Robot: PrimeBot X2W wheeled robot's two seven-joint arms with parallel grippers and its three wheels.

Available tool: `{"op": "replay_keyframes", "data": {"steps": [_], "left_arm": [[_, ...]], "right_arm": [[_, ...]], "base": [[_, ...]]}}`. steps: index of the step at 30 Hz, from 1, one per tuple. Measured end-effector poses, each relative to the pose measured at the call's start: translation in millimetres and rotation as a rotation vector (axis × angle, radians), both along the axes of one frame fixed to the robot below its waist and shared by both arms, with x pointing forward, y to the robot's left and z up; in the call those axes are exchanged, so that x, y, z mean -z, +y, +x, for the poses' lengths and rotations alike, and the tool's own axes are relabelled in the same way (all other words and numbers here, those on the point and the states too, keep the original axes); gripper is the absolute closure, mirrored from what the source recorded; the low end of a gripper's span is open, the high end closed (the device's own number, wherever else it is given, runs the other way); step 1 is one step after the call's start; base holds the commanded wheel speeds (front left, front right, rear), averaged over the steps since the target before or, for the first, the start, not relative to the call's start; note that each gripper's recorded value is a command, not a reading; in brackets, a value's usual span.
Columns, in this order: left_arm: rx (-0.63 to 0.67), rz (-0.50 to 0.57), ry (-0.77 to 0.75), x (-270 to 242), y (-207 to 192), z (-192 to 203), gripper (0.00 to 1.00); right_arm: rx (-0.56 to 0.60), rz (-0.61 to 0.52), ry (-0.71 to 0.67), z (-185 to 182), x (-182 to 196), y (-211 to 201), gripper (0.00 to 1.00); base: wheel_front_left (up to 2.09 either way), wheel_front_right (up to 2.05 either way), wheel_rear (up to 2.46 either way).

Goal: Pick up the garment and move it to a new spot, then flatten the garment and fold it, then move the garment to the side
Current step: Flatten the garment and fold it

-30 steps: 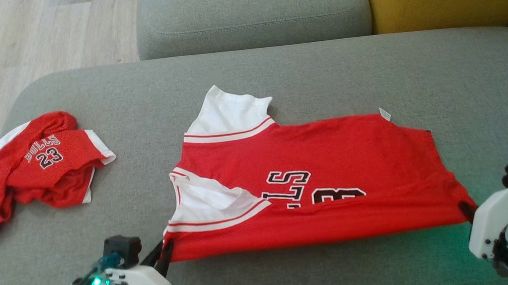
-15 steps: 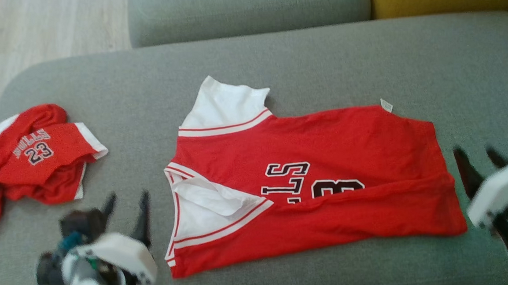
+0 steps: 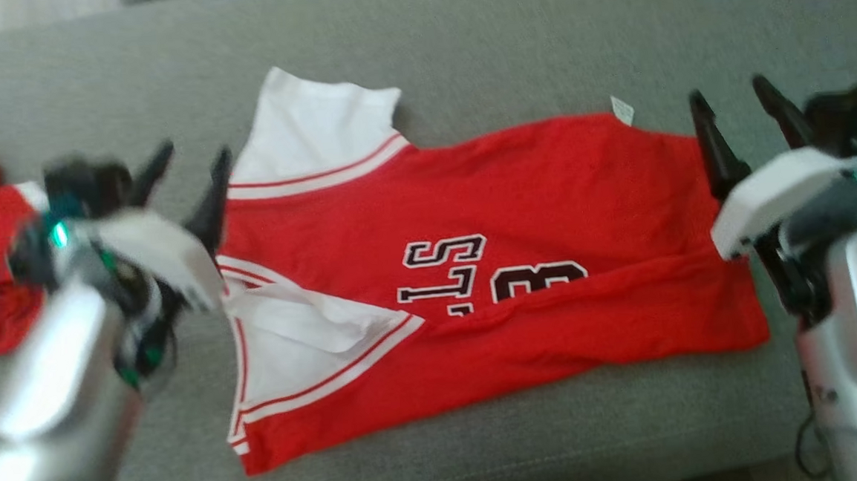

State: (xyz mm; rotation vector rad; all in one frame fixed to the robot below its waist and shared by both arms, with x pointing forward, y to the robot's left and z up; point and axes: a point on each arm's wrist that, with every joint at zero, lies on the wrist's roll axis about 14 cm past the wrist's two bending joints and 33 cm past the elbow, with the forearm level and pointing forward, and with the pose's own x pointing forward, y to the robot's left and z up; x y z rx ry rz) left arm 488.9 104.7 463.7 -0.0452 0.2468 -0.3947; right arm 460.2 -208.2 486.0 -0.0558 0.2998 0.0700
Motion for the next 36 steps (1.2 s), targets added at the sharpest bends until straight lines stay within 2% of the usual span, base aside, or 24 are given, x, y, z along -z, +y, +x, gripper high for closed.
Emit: {"op": "replay_keyframes", "data": {"steps": [4, 10, 13, 20, 28, 34, 35, 36], "left_arm": [[0.055, -0.019, 0.059, 3.6, -11.1, 28.3, 0.0], [0.116, 0.019, 0.2, 22.5, -22.4, 71.4, 0.0], [0.132, 0.093, 0.263, 39.4, -20.1, 84.3, 0.0], [0.201, 0.209, 0.37, 79.3, -28.9, 88.9, 0.0], [0.229, 0.258, 0.376, 96.0, -35.9, 100.9, 0.0], [0.249, 0.235, 0.382, 99.7, -45.7, 101.5, 0.0], [0.265, 0.219, 0.387, 98.9, -51.5, 99.1, 1.0], [0.277, 0.21, 0.391, 98.8, -55.2, 96.3, 1.0]], "right_arm": [[-0.003, -0.02, -0.002, 12.6, 3.0, -0.7, 0.0], [-0.007, -0.044, 0.006, 30.1, 11.7, -1.7, 0.0], [0.001, -0.054, 0.016, 32.8, 18.8, -7.0, 0.0], [0.019, -0.06, 0.031, 38.4, 29.8, -14.0, 0.0], [0.045, -0.071, 0.044, 39.4, 34.9, -25.2, 0.0], [0.063, -0.075, 0.061, 37.2, 40.7, -31.2, 0.0], [0.07, -0.078, 0.065, 37.4, 42.0, -33.2, 0.0], [0.076, -0.079, 0.067, 37.4, 42.6, -34.7, 0.0]], "base": [[0.0, 0.0, 0.0], [0.0, 0.0, 0.0], [0.0, 0.0, 0.0], [0.0, 0.0, 0.0], [0.0, 0.0, 0.0], [0.0, 0.0, 0.0], [0.0, 0.0, 0.0], [0.0, 0.0, 0.0]]}}
